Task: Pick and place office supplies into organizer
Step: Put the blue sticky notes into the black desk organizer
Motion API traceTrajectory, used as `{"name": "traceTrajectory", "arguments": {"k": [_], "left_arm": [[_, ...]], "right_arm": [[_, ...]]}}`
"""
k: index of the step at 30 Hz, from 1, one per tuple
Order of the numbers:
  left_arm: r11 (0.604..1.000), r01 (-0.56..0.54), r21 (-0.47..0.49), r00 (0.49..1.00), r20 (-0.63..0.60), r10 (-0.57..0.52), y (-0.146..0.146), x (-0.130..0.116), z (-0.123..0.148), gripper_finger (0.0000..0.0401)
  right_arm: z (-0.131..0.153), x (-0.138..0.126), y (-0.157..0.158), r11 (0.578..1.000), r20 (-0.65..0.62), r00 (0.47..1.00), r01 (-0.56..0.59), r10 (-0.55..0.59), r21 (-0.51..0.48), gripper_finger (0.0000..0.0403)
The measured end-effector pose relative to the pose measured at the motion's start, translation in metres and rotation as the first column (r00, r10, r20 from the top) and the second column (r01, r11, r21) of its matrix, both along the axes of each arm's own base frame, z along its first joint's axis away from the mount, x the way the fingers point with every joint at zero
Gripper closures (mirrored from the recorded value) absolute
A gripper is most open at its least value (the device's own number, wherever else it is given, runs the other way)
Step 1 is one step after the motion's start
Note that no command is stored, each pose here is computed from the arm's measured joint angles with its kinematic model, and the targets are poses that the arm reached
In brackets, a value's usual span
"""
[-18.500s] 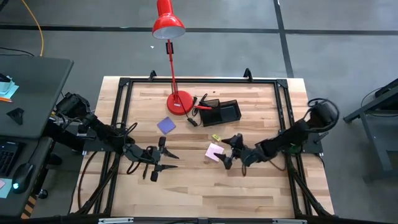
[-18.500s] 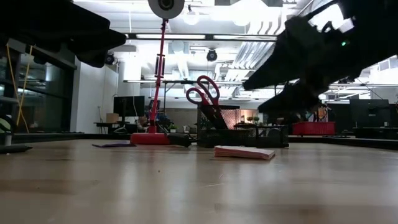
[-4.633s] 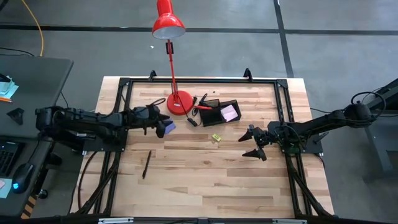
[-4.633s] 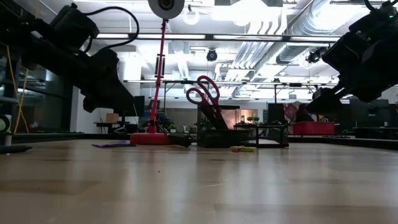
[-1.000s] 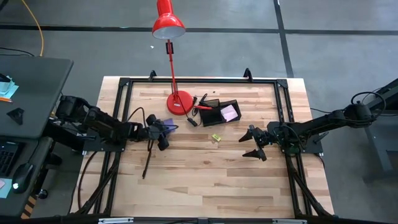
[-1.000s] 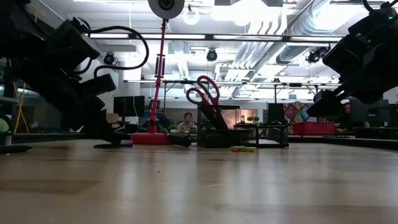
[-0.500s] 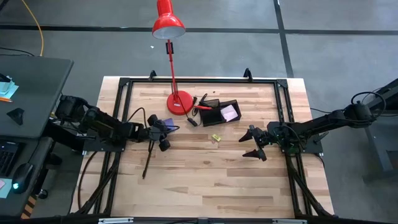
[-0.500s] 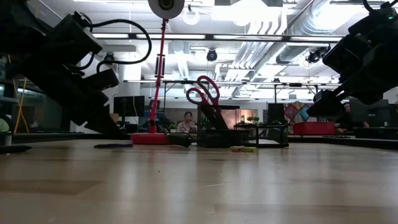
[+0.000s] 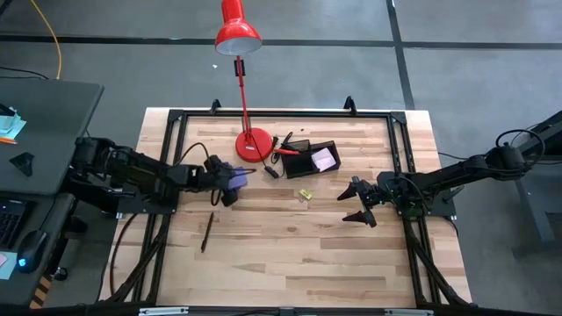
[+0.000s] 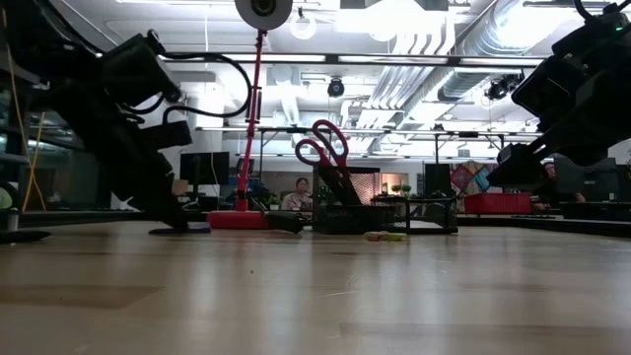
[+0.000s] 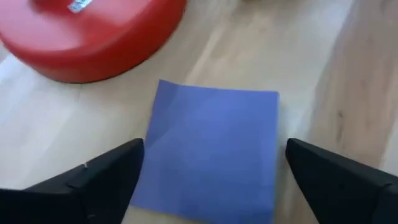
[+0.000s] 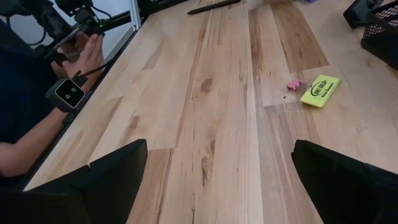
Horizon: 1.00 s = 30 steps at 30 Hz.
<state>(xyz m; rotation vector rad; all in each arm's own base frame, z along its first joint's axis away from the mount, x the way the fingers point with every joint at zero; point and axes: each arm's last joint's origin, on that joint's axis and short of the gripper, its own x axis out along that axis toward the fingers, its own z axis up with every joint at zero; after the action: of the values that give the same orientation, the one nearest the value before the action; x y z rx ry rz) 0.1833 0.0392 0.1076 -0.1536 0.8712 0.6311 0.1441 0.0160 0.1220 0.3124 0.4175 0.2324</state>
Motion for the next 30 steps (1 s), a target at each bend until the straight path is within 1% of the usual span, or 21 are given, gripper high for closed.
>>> {"name": "traceTrajectory", "arguments": {"k": [1, 6, 8, 10, 12, 17, 19, 23, 27, 30], "left_arm": [[1.0, 0.001, 0.0, 1.0, -0.009, -0.001, 0.0, -0.001, 0.0, 0.0012], [1.0, 0.003, 0.005, 0.999, -0.049, -0.003, 0.004, -0.003, -0.001, 0.0051], [0.999, 0.034, 0.013, 0.998, -0.061, -0.034, 0.005, -0.003, -0.001, 0.0054], [0.997, 0.07, 0.023, 0.995, -0.076, -0.068, 0.006, -0.004, 0.0, 0.005], [0.995, 0.103, 0.009, 0.992, -0.074, -0.102, 0.009, -0.005, 0.001, 0.004], [0.988, 0.128, -0.09, 0.992, -0.012, -0.129, 0.016, -0.009, 0.006, 0.0008], [0.984, 0.138, -0.111, 0.99, 0.027, -0.136, 0.019, -0.009, 0.01, 0.0004], [0.981, 0.153, -0.116, 0.988, 0.045, -0.148, 0.019, -0.01, 0.012, 0.001], [0.984, 0.145, -0.107, 0.989, 0.014, -0.145, 0.019, -0.011, 0.011, 0.0005], [0.983, 0.145, -0.108, 0.989, 0.012, -0.145, 0.019, -0.012, 0.011, 0.0002]], "right_arm": [[0.0, 0.0, 0.0, 1.0, 0.0, 1.0, 0.0, 0.0, 0.0, 0.0013], [0.0, 0.0, 0.0, 1.0, -0.001, 1.0, 0.0, 0.0, 0.0, 0.0013], [0.0, 0.0, 0.0, 1.0, 0.0, 1.0, 0.0, 0.0, 0.0, 0.0013], [0.0, 0.0, 0.0, 1.0, 0.0, 1.0, 0.0, 0.0, 0.0, 0.0013], [0.0, 0.0, 0.0, 1.0, 0.0, 1.0, 0.0, 0.0, 0.0, 0.0013], [0.0, 0.0, 0.0, 1.0, 0.0, 1.0, 0.0, 0.0, 0.0, 0.0013], [0.0, 0.0, 0.0, 1.0, -0.001, 1.0, 0.0, 0.0, 0.0, 0.0013], [0.0, 0.0, 0.0, 1.0, -0.001, 1.0, 0.0, 0.0, 0.0, 0.0013], [0.0, 0.0, 0.0, 1.0, -0.001, 1.0, 0.0, 0.0, 0.0, 0.0013], [0.0, 0.0, 0.0, 1.0, -0.002, 1.0, 0.0, 0.0, 0.0, 0.0013]]}}
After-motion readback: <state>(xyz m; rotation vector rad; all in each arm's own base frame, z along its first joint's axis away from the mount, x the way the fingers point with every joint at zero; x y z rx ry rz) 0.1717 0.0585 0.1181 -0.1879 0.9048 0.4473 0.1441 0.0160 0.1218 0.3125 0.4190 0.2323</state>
